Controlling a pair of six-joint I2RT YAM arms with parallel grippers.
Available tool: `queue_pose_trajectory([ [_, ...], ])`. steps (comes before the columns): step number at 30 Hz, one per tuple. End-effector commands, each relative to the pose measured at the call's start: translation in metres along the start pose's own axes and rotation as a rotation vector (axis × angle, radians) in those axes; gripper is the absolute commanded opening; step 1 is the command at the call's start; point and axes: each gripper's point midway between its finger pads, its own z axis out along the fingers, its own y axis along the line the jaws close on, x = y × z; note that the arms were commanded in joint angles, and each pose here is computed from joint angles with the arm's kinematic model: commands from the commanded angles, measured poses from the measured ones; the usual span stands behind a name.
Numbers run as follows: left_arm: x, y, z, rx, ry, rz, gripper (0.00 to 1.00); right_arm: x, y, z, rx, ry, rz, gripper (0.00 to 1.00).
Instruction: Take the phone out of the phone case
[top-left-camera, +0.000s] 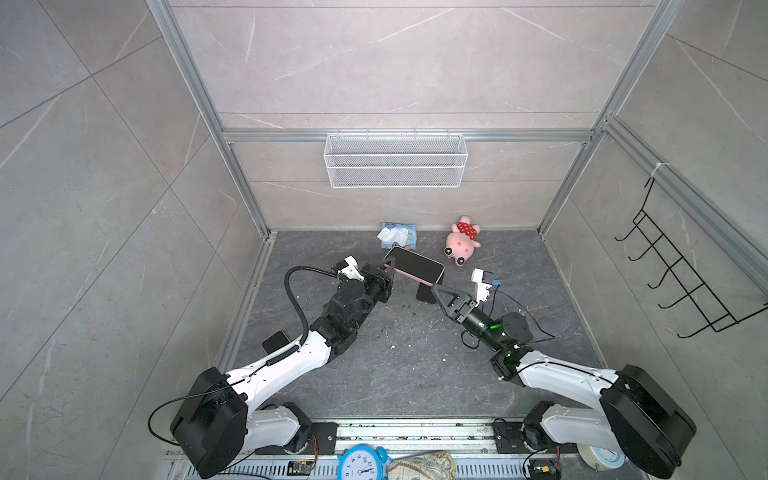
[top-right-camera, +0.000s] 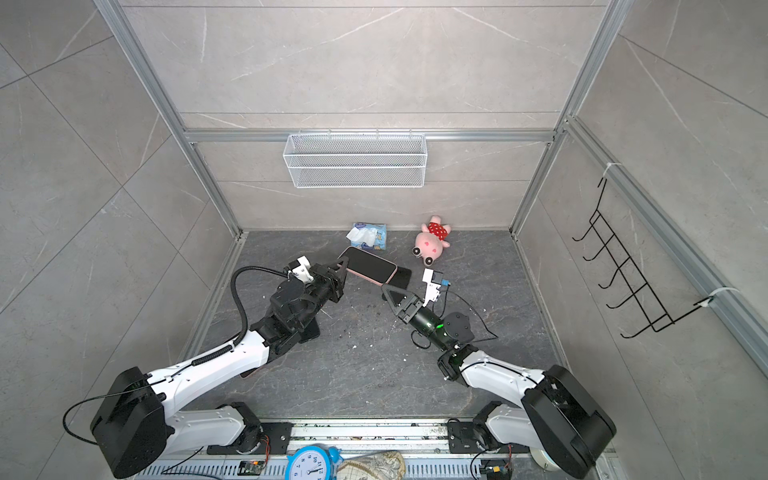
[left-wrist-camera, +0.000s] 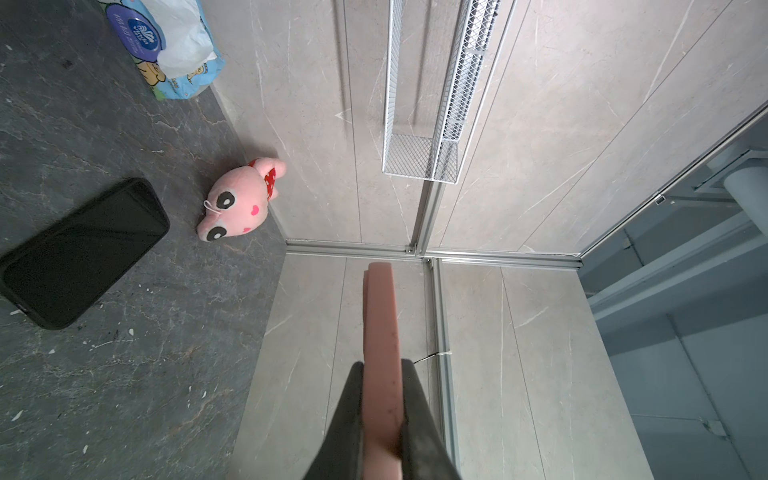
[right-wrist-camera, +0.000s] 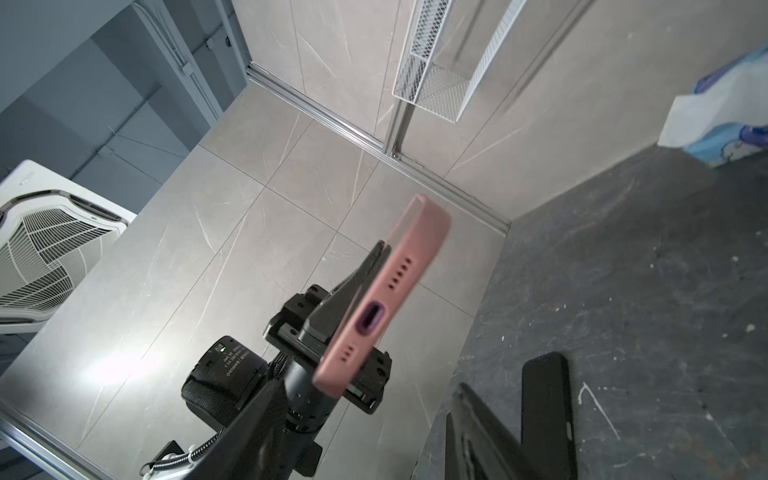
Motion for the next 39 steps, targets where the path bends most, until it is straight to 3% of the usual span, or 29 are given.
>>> queue_pose_trajectory([
  [1,-0.002,-0.042,-0.004,0.157,-0.008,-0.051,0.00,-0.007,0.027,0.007,-0.118,-0.006,0.046,0.62],
  [13,-0.002,-0.035,0.001,0.146,-0.010,-0.057,0.00,-0.008,0.028,0.012,-0.144,-0.007,0.064,0.43],
  [16,-0.001,-0.034,0.002,0.143,-0.010,-0.061,0.00,-0.008,0.026,0.013,-0.144,-0.012,0.070,0.31],
  [21,-0.003,-0.031,0.002,0.132,-0.016,-0.073,0.00,-0.006,0.020,0.011,-0.143,-0.017,0.079,0.01],
  [26,0.001,-0.032,0.004,0.112,0.003,-0.118,0.00,-0.004,0.011,0.007,-0.116,-0.027,0.048,0.00],
  [31,0.017,-0.048,0.015,0.115,0.085,-0.151,0.00,0.004,0.001,0.006,-0.090,0.001,-0.085,0.00],
  [39,0.040,-0.079,0.016,0.120,0.179,-0.106,0.00,0.000,-0.066,-0.003,0.181,0.021,-0.356,0.00],
])
